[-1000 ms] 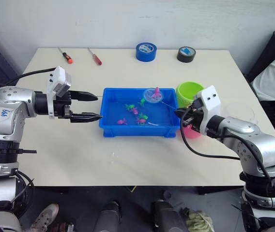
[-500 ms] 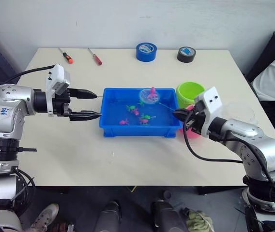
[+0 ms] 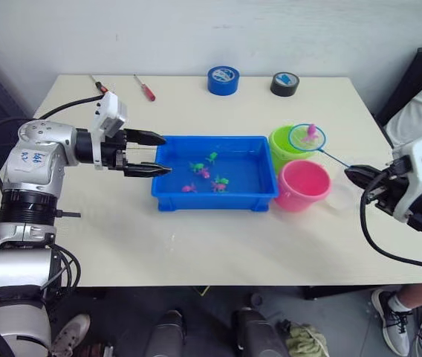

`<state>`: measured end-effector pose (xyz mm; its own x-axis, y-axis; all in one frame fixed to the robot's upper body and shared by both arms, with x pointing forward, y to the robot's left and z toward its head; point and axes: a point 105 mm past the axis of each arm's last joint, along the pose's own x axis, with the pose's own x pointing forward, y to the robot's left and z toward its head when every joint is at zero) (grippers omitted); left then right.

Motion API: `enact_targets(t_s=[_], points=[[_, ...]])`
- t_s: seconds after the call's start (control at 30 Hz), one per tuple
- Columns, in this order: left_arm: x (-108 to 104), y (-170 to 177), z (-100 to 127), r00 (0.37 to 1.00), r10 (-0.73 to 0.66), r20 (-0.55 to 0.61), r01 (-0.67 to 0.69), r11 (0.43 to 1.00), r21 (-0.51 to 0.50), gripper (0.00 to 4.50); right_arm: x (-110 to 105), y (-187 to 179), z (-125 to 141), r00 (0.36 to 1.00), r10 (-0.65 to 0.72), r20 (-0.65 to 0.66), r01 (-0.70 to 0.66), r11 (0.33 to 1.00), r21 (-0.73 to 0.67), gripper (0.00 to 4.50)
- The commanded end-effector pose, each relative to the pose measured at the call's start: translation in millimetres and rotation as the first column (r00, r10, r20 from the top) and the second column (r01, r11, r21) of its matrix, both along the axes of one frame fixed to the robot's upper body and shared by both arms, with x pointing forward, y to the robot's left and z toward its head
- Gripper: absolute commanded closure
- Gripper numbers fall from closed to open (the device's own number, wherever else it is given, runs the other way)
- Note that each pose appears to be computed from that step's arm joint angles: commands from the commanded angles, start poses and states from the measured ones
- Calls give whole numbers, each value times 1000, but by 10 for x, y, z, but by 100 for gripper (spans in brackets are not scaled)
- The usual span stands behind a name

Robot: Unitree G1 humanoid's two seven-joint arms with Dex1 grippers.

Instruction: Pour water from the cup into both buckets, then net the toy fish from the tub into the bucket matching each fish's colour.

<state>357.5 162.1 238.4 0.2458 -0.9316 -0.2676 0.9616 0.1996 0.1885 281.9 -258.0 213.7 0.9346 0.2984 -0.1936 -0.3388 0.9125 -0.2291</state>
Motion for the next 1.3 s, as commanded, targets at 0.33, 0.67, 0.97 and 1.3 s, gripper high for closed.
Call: enact_targets(t_s=[0.33,0.67,0.97,1.3], points=[[94,-138,92,996,-72,46,71,997,17,19,-185,-69,-142,998,-15,54,35,921,-387,450],[110,-155,89,995,-88,44,87,996,23,19,-148,-136,-135,988,86,127,33,689,-724,450],[104,-159,80,995,-91,44,90,996,22,19,-109,-125,-49,961,222,163,42,468,-883,450],[104,-173,73,995,-95,42,95,995,22,19,-169,-139,-113,924,340,177,121,180,-976,450]])
